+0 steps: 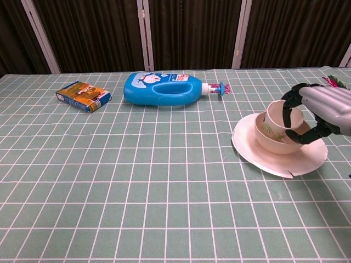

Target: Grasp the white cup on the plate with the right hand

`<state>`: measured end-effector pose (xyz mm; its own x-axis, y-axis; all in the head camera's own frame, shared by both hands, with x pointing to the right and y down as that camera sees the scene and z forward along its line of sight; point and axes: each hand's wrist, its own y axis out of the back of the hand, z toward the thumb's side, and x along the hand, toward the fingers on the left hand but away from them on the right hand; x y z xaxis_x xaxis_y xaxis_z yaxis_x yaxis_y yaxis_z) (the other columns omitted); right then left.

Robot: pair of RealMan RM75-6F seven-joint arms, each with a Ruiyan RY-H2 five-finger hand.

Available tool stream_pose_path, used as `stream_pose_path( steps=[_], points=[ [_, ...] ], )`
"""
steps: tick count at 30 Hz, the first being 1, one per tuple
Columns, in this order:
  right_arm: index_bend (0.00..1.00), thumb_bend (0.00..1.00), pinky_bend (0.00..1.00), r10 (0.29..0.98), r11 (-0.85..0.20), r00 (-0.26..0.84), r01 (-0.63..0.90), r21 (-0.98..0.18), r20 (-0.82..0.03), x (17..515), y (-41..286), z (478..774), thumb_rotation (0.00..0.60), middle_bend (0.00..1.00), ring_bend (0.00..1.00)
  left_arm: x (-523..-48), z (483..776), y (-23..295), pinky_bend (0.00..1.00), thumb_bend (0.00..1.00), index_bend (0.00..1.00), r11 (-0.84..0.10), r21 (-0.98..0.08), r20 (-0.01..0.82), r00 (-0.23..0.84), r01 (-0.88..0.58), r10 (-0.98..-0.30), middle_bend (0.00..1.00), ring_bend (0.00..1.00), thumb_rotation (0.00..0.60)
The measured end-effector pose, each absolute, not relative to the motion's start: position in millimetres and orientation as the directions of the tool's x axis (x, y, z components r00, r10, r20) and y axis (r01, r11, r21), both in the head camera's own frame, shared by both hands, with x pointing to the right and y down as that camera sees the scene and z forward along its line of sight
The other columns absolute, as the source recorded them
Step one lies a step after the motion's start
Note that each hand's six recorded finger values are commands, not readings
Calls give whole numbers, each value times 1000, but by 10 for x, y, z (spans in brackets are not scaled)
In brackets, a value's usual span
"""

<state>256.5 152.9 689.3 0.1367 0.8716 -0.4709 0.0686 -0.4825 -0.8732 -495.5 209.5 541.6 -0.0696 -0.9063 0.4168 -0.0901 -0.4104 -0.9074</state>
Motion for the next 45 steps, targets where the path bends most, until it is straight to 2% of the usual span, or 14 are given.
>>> stream_pose_path(
  steps=[7, 13, 17, 26, 38, 40, 43, 45],
  points=[
    [634, 538, 0, 908, -406, 134, 48, -912, -397, 2699, 1439, 6638, 600, 187, 0, -4960, 5420, 2092, 0, 0, 0, -412, -907, 418, -72, -89, -905, 0, 0, 600],
    [635, 531, 0, 950, -308, 54, -1, -951, -308, 3197, 1279, 6199, 600, 187, 0, -4949, 5417, 2095, 0, 0, 0, -411, -908, 417, -71, -82, -906, 0, 0, 600],
    [636, 526, 0, 950, -311, -38, -46, -949, -309, 3598, 1228, 6076, 600, 187, 0, -4931, 5417, 2099, 0, 0, 0, -411, -909, 416, -69, -76, -907, 0, 0, 600],
    [636, 509, 0, 880, -451, -187, -50, -891, -436, 4132, 1328, 6332, 600, 187, 0, -4920, 5425, 2101, 0, 0, 0, -415, -907, 419, -73, -70, -905, 0, 0, 600],
    [636, 492, 0, 817, -553, -205, -13, -833, -539, 4087, 1456, 6829, 600, 187, 0, -4931, 5429, 2096, 0, 0, 0, -415, -907, 420, -75, -72, -904, 0, 0, 600],
    [636, 470, 0, 815, -558, -200, -17, -829, -544, 4057, 1468, 6866, 600, 187, 0, -4933, 5427, 2094, 0, 0, 0, -415, -907, 419, -74, -73, -905, 0, 0, 600],
    [621, 384, 0, 815, -562, -190, -24, -827, -548, 4022, 1477, 6885, 600, 149, 0, -4933, 5425, 2094, 0, 0, 0, -414, -908, 418, -73, -73, -905, 0, 0, 600],
    [552, 320, 0, 814, -565, -184, -26, -825, -552, 4012, 1482, 6878, 600, 89, 0, -4933, 5422, 2093, 0, 0, 0, -413, -908, 418, -73, -74, -906, 0, 0, 600]
  ],
)
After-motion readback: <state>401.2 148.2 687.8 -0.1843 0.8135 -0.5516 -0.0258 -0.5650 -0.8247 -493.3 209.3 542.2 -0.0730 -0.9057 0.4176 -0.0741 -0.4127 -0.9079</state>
